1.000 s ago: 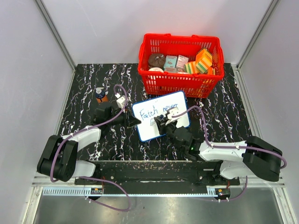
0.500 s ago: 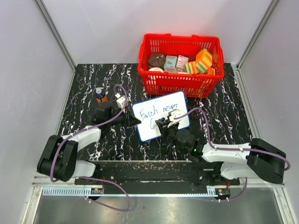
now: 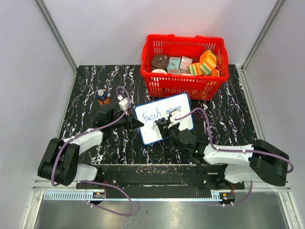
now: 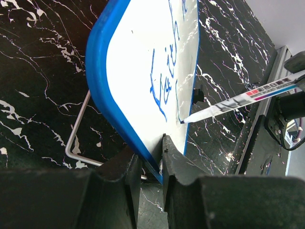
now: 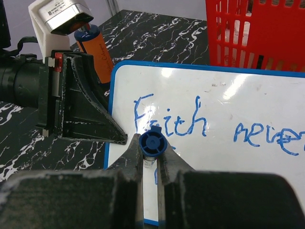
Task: Write a sentence on the whiteboard
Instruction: Write with the whiteboard marker on the whiteboard.
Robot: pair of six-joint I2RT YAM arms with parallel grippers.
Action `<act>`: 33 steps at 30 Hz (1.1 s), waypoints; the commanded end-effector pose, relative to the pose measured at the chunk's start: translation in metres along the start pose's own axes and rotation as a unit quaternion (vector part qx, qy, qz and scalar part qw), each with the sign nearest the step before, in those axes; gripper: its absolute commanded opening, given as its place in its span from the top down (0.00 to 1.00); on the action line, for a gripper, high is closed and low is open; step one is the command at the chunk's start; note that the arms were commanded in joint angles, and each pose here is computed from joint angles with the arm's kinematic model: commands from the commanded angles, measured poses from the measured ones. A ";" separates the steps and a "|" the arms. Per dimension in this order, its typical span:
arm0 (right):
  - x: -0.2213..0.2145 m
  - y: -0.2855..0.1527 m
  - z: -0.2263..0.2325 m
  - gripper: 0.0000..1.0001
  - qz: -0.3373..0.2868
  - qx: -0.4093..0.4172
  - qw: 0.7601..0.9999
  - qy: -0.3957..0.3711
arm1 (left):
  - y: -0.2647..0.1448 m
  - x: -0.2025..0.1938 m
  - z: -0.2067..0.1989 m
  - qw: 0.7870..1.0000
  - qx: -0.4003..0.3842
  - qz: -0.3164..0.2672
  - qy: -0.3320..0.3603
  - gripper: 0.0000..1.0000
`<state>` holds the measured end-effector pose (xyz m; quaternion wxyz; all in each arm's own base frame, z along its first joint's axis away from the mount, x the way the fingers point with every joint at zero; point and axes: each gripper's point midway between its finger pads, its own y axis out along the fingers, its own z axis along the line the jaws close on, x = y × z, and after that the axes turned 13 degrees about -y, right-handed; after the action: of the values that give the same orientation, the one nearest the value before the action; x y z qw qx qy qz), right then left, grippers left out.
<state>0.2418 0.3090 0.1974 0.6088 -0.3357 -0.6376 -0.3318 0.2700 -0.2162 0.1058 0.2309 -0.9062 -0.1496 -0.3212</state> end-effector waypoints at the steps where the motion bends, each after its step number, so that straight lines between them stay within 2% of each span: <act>1: 0.030 0.017 0.008 1.00 -0.038 -0.002 0.999 0.000 | -0.002 0.018 0.020 0.995 0.048 -0.031 0.077 1.00; 10: 0.018 0.021 0.001 1.00 -0.021 -0.020 1.000 -0.012 | -0.002 0.019 0.020 0.995 0.048 -0.032 0.078 1.00; 23: 0.006 0.008 -0.043 1.00 -0.004 -0.068 0.998 -0.012 | -0.002 0.018 0.021 0.995 0.050 -0.031 0.077 1.00; 33: 0.022 0.001 -0.040 1.00 -0.028 -0.043 0.999 0.004 | -0.002 0.019 0.021 0.995 0.050 -0.032 0.077 1.00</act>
<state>0.2668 0.2825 0.2012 0.5834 -0.3678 -0.6317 -0.3541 0.2700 -0.2162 0.1058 0.2309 -0.9062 -0.1496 -0.3212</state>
